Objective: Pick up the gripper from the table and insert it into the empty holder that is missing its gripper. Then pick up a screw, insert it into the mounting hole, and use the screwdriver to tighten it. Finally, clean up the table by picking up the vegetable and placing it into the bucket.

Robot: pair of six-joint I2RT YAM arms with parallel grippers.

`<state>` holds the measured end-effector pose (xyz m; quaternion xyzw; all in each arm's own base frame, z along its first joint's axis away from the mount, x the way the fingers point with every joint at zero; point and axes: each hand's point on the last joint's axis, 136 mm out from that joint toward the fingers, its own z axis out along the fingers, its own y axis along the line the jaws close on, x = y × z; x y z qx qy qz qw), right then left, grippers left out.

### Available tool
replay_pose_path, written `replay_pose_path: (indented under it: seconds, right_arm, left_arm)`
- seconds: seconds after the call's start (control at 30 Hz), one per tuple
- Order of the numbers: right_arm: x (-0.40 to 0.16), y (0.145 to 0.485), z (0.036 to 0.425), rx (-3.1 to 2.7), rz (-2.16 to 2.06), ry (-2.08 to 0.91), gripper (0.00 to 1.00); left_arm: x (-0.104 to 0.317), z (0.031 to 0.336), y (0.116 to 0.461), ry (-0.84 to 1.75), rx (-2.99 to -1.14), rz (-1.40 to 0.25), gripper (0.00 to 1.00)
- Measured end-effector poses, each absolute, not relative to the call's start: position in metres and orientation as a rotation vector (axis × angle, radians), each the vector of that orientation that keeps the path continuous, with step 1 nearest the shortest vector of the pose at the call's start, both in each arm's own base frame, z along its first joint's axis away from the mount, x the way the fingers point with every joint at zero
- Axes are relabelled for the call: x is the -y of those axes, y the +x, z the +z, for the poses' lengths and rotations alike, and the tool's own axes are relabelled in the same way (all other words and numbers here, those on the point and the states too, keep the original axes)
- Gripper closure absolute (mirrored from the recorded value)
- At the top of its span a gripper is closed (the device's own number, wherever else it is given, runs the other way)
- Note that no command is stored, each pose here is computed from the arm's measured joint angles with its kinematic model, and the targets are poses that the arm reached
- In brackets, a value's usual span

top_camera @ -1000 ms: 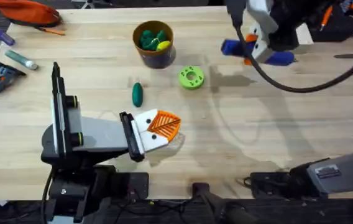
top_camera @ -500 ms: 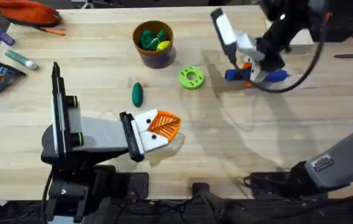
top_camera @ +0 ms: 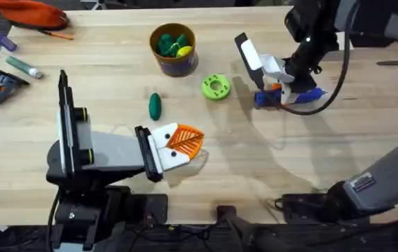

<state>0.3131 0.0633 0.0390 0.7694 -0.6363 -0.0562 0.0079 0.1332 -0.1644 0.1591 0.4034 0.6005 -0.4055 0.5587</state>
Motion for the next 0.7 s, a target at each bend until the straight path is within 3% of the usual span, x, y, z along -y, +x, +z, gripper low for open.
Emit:
replay_pose_path:
  seconds: [0.07, 0.1, 0.3, 0.37, 0.7]
  right_arm:
    - [-0.0633, 0.3131, 0.0391, 1.988, -0.175, 2.406, 0.971]
    - [-0.0631, 0.3129, 0.039, 1.99, -0.176, 2.402, 0.904]
    - [-0.0627, 0.3128, 0.0391, 1.985, -0.173, 2.405, 0.051]
    - [-0.0627, 0.313, 0.0391, 1.986, -0.173, 2.405, 0.012]
    - [-0.0632, 0.3134, 0.0471, 2.007, -0.151, 2.409, 0.008]
  left_arm:
    - [0.1644, 0.1591, 0.1332, 0.951, -1.416, -0.956, 0.985]
    - [0.1643, 0.1591, 0.1332, 0.951, -1.416, -0.956, 0.985]
    - [0.1643, 0.1591, 0.1332, 0.951, -1.416, -0.956, 0.985]
    - [0.1643, 0.1591, 0.1333, 0.951, -1.416, -0.956, 0.985]
    - [0.1643, 0.1591, 0.1332, 0.951, -1.416, -0.956, 0.985]
